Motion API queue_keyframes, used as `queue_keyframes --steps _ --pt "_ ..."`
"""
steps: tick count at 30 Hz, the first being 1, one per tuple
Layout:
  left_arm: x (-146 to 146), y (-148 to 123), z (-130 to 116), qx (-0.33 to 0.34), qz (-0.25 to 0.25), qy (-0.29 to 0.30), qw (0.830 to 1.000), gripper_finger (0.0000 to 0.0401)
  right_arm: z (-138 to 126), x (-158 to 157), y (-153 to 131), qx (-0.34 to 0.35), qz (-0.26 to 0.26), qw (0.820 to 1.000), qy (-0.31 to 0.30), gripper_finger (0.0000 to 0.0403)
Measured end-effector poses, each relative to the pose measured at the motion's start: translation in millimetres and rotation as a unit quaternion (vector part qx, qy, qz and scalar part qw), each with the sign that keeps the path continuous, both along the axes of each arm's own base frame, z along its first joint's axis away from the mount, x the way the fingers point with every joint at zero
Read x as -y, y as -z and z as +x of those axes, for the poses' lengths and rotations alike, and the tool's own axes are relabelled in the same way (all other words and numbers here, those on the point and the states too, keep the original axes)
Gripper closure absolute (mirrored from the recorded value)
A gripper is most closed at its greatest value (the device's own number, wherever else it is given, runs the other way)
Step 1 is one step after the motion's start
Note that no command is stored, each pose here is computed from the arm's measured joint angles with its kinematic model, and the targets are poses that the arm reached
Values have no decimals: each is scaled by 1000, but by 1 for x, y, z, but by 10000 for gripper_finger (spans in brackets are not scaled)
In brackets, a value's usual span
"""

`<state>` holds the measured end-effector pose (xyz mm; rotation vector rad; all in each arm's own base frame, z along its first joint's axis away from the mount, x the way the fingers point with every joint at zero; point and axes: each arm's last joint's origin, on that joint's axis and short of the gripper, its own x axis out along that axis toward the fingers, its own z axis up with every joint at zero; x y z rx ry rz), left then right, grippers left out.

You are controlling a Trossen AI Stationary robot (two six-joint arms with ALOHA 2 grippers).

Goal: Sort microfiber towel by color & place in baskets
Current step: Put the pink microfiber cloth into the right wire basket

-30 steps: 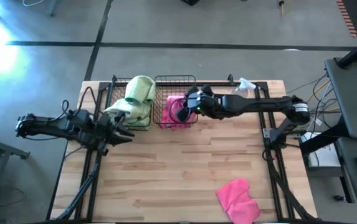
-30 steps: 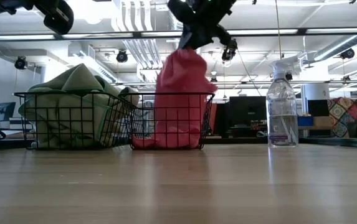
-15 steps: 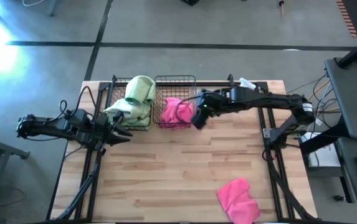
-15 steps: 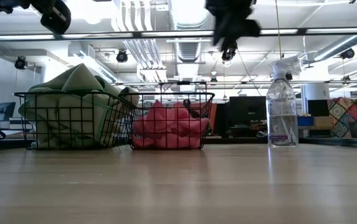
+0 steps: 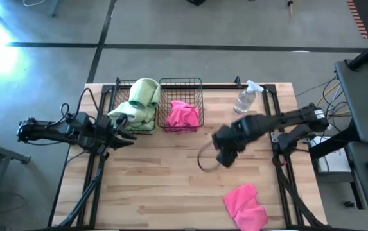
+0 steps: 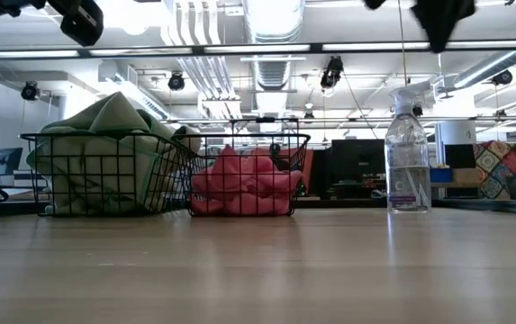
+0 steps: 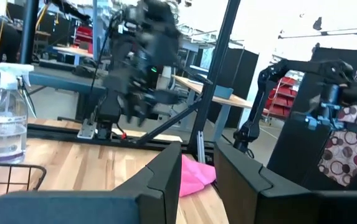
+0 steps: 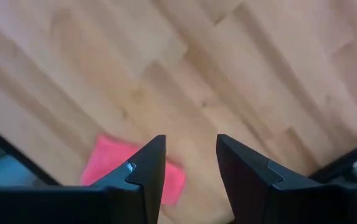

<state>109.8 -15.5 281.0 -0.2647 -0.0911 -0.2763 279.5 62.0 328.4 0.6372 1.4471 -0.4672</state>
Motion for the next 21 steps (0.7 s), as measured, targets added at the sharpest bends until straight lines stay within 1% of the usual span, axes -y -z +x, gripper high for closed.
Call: queue_keyframes --steps 4,10,15,19,21 --pt "-1 -1 0 2 -7 -11 1000 321 -11 -38 2 -11 1 1000 -14 265" --pt "-1 -1 0 -7 -41 -7 999 321 -32 -91 8 -14 -9 1000 -4 264" --pt "-1 -1 0 -11 -57 -4 998 321 -48 -134 32 -23 -8 1000 -1 266" --pt "-1 -1 0 -10 -57 -4 998 321 -49 -166 53 -16 26 1000 -7 273" --pt "-1 -1 0 -10 -56 -4 998 321 -46 -176 63 -21 37 999 -4 275"
